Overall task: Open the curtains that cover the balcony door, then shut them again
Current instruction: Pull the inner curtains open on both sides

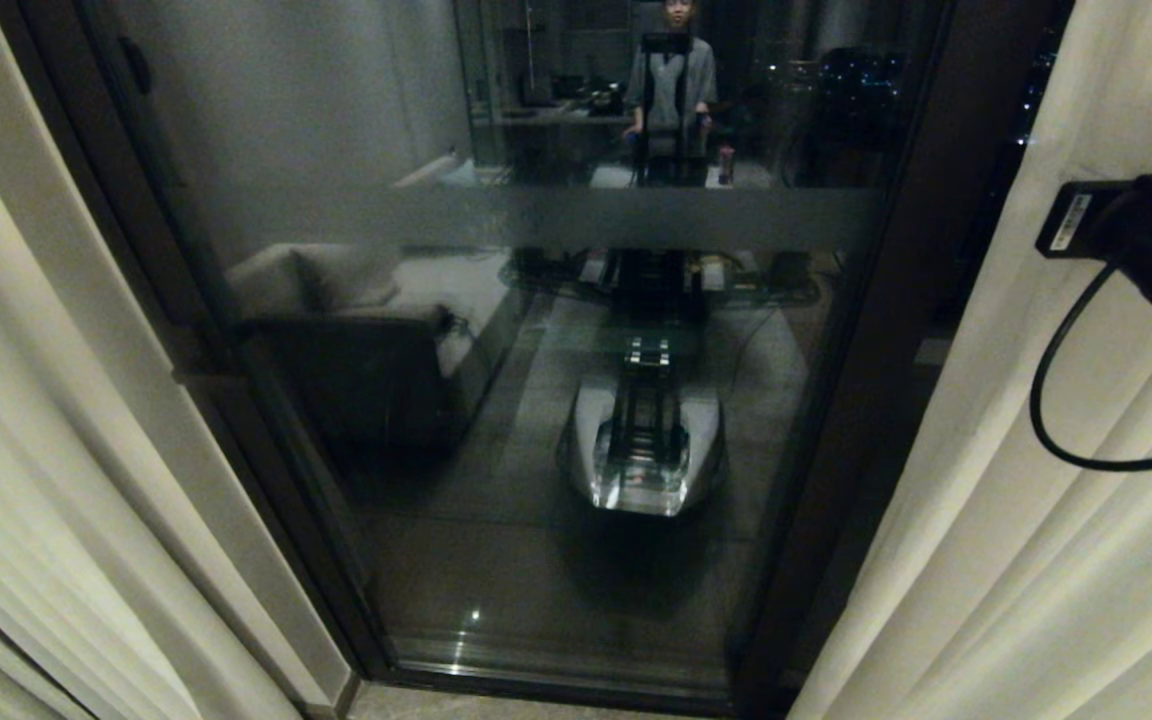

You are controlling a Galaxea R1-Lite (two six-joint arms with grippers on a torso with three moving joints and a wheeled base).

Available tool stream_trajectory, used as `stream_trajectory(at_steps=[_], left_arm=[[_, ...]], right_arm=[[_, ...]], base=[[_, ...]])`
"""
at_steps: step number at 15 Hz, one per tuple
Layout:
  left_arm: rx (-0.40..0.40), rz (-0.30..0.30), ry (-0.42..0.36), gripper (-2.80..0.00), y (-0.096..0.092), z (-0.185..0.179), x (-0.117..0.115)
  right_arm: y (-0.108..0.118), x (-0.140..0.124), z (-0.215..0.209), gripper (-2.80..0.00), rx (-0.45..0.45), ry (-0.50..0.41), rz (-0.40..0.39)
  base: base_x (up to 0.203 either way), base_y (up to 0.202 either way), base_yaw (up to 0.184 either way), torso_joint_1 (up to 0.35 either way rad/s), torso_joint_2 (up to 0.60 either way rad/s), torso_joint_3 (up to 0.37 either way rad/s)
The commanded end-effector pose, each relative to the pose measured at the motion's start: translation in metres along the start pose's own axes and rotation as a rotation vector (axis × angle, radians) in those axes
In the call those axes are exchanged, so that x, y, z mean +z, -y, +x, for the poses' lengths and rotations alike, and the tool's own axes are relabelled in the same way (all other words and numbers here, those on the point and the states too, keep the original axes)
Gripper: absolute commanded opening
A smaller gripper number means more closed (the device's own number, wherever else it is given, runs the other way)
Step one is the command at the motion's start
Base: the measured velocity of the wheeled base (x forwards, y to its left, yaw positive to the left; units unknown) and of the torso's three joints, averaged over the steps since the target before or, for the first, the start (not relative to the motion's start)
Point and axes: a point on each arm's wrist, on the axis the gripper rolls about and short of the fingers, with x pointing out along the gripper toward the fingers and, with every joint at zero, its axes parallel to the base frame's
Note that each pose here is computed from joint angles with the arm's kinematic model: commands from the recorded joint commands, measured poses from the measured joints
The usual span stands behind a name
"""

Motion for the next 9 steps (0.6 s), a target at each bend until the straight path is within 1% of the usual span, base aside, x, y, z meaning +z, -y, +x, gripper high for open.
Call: stream_trajectory(at_steps=[1,9], left_arm=[[0.0,0.0,0.001,-2.8,0.0,0.0,0.0],[0.0,0.0,0.001,-2.8,0.0,0.0,0.0]], right_arm=[[-0.0002,0.0001,0.0002,-2.8,-0.002,0.004,0.0],[-0.0005,-0.0048,-0.0014,-2.8,-0.001,-0.002,-0.002]], base=[[0.0,0.0,0.0,0.0,0.0,0.0],[0.0,0.0,0.0,0.0,0.0,0.0]])
